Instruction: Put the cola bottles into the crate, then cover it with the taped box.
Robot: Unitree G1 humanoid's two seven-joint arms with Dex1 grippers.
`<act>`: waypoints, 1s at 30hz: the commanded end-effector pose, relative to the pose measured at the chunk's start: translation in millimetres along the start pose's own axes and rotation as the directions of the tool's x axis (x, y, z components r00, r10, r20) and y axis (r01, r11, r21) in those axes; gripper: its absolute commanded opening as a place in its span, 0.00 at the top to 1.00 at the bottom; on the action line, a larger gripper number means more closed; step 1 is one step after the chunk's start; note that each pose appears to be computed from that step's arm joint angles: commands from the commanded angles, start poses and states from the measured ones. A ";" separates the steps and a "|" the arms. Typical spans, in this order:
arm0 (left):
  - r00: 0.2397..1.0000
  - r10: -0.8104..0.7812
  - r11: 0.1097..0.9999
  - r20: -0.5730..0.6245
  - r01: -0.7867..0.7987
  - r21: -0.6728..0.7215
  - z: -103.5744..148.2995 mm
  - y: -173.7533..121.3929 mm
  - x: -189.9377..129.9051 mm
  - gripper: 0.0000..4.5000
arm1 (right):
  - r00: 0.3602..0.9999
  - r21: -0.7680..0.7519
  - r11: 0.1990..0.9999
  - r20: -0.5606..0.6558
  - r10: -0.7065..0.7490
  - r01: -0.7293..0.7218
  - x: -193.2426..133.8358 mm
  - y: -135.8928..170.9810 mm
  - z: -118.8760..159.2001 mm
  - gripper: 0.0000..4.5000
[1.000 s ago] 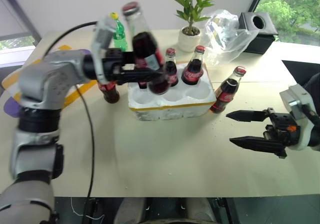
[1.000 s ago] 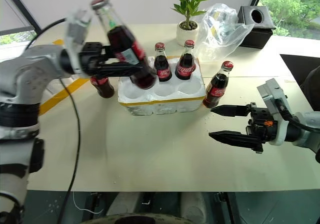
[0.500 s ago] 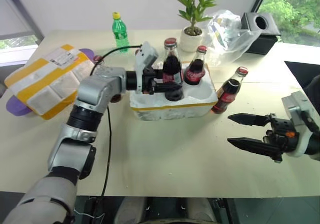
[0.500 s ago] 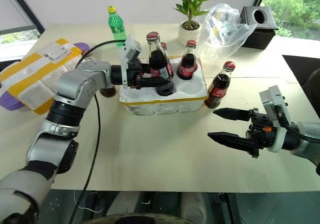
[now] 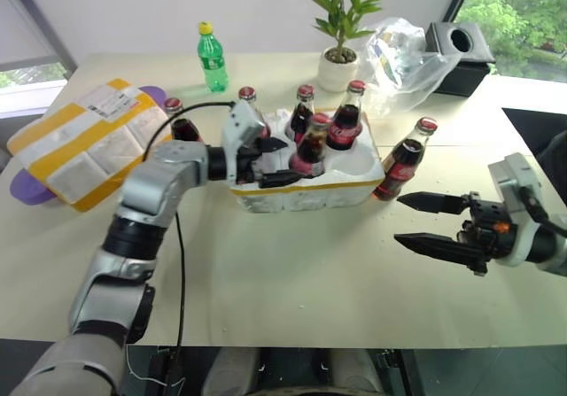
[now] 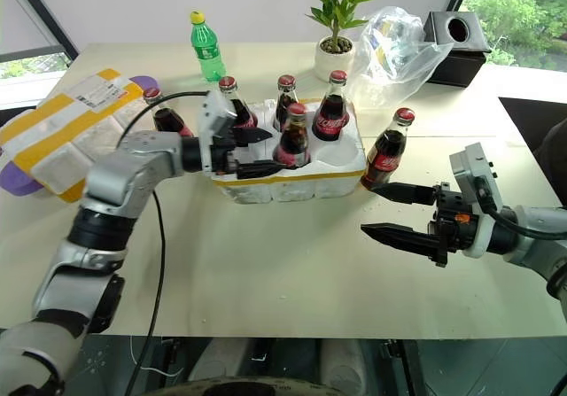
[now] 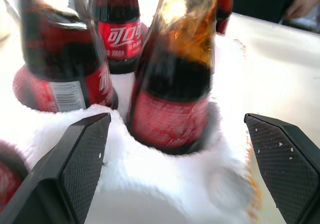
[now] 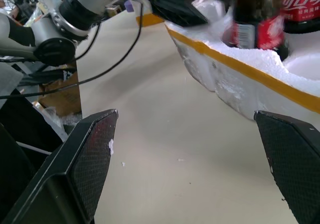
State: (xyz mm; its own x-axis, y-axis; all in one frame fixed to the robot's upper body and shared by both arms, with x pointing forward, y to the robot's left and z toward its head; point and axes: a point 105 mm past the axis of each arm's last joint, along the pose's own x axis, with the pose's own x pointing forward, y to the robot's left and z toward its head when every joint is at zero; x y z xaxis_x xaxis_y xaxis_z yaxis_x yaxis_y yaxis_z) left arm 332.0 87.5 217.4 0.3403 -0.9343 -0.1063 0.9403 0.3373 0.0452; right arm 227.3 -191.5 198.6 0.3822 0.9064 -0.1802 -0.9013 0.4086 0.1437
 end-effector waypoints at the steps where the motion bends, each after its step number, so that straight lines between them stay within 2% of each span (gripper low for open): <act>1: 0.993 -0.046 0.998 0.105 0.041 0.047 35.4 -20.2 -42.7 0.01 | 1.000 -0.034 0.999 0.004 0.009 -0.009 -0.3 -1.7 6.0 0.00; 3: 0.996 0.009 0.999 0.092 -0.012 0.038 33.9 -22.8 -72.6 0.01 | 1.000 -0.034 0.999 0.002 0.008 -0.008 -0.3 -5.0 6.1 0.00; 5: 0.987 0.147 0.989 0.072 -0.147 -0.003 25.6 -14.7 -104.6 0.01 | 1.000 -0.034 0.999 0.000 0.008 -0.008 -0.4 -7.3 6.7 0.00; 7: 0.966 0.255 0.967 0.049 -0.254 -0.027 15.8 -7.6 -123.2 0.01 | 1.000 -0.035 0.999 -0.002 0.009 -0.009 -0.9 -8.3 6.9 0.00; 9: 0.899 0.438 0.898 -0.014 -0.438 -0.040 -6.2 10.3 -145.2 0.01 | 1.000 -0.036 0.999 -0.005 0.012 -0.012 -0.3 -8.8 7.0 0.00; 12: 0.753 0.652 0.756 -0.089 -0.655 -0.012 -36.8 36.8 -164.1 0.01 | 1.000 -0.039 0.999 -0.007 0.017 -0.017 0.9 -9.5 8.3 0.00; 14: 0.724 0.685 0.725 -0.082 -0.689 -0.022 -48.5 48.8 -149.0 0.01 | 1.000 -0.042 0.999 -0.009 0.020 -0.020 1.8 -10.7 10.0 0.00; 19: 0.708 0.704 0.708 -0.057 -0.706 -0.020 -57.1 69.6 -125.3 0.01 | 1.000 -0.047 0.999 -0.011 0.028 -0.028 3.2 -11.7 12.5 0.00; 26: 0.672 0.740 0.671 -0.042 -0.741 -0.019 -54.6 97.5 -116.8 0.01 | 0.999 -0.039 0.998 -0.002 0.040 -0.040 6.6 -11.3 11.4 0.00; 30: 0.692 0.721 0.693 -0.037 -0.721 0.008 -52.4 103.7 -108.2 0.01 | 0.999 -0.038 0.998 0.004 0.045 -0.045 7.4 -10.6 11.5 0.00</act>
State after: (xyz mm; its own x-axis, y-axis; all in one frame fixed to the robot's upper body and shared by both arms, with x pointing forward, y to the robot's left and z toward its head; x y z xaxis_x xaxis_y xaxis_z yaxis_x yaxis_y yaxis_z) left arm 390.4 230.8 168.5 0.9122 -0.3930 -0.1156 0.4026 0.9122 0.0761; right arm 243.6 -190.3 198.6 0.3508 0.9175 -0.1877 -0.9134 0.3794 0.1476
